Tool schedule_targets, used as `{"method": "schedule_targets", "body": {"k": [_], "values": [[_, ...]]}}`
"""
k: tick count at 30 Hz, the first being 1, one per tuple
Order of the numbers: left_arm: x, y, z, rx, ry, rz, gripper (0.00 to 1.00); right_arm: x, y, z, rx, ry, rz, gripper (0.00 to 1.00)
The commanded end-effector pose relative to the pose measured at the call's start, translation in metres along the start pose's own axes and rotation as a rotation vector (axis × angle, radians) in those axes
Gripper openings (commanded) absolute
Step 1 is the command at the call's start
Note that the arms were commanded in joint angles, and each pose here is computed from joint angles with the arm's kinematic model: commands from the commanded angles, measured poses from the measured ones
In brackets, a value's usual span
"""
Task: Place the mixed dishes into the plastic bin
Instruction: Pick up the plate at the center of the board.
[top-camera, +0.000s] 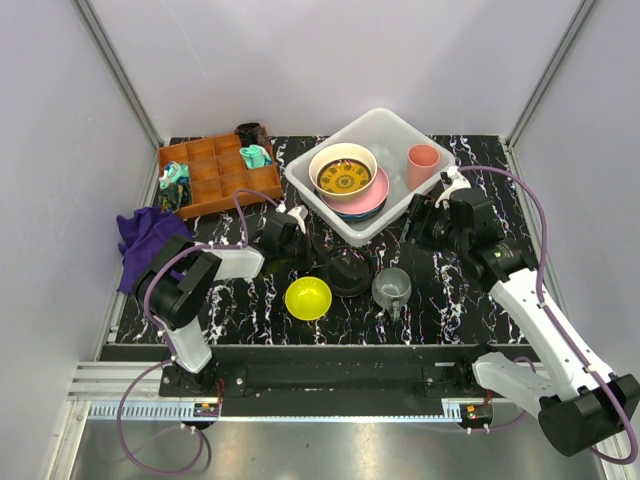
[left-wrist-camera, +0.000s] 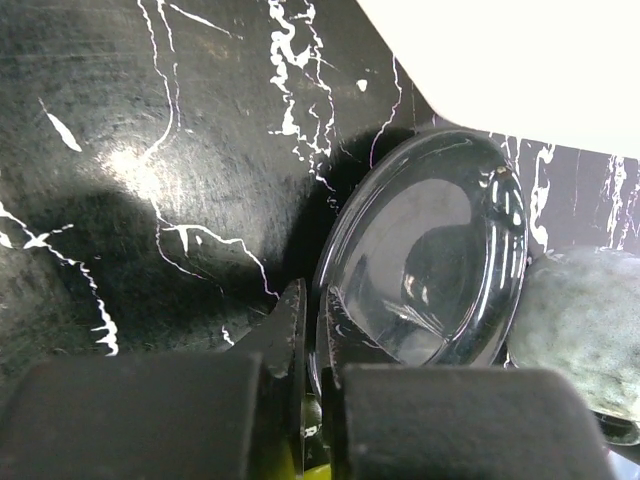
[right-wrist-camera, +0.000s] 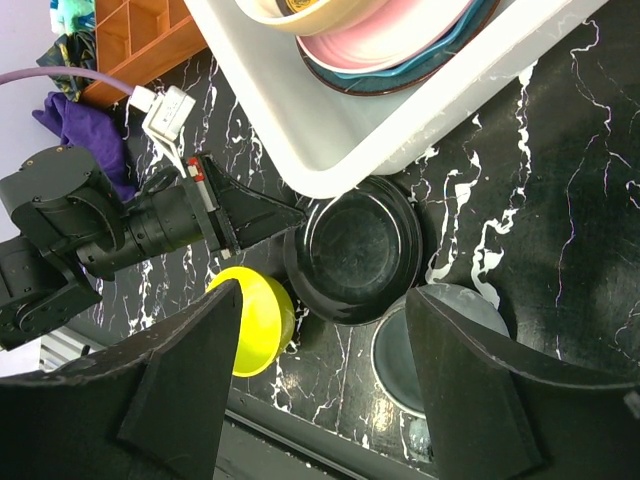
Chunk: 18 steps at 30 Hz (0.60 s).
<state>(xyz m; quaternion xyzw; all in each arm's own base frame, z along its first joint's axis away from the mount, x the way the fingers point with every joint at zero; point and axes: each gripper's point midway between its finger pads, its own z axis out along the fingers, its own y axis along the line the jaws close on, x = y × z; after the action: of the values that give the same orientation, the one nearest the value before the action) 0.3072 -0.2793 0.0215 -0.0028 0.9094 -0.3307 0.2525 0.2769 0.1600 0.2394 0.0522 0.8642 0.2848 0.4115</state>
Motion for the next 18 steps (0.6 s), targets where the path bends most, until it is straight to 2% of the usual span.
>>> {"method": "schedule_targets", "body": {"k": [1, 18], "values": [[0.005, 0.020, -0.005, -0.095, -0.006, 0.001, 0.00, -0.008, 0.006, -0.006, -0.023, -0.040, 0.000, 0.76], [-0.045, 0.065, -0.087, -0.239, -0.218, -0.104, 0.00, 0.002, 0.003, 0.006, -0.024, 0.000, 0.031, 0.76]]}}
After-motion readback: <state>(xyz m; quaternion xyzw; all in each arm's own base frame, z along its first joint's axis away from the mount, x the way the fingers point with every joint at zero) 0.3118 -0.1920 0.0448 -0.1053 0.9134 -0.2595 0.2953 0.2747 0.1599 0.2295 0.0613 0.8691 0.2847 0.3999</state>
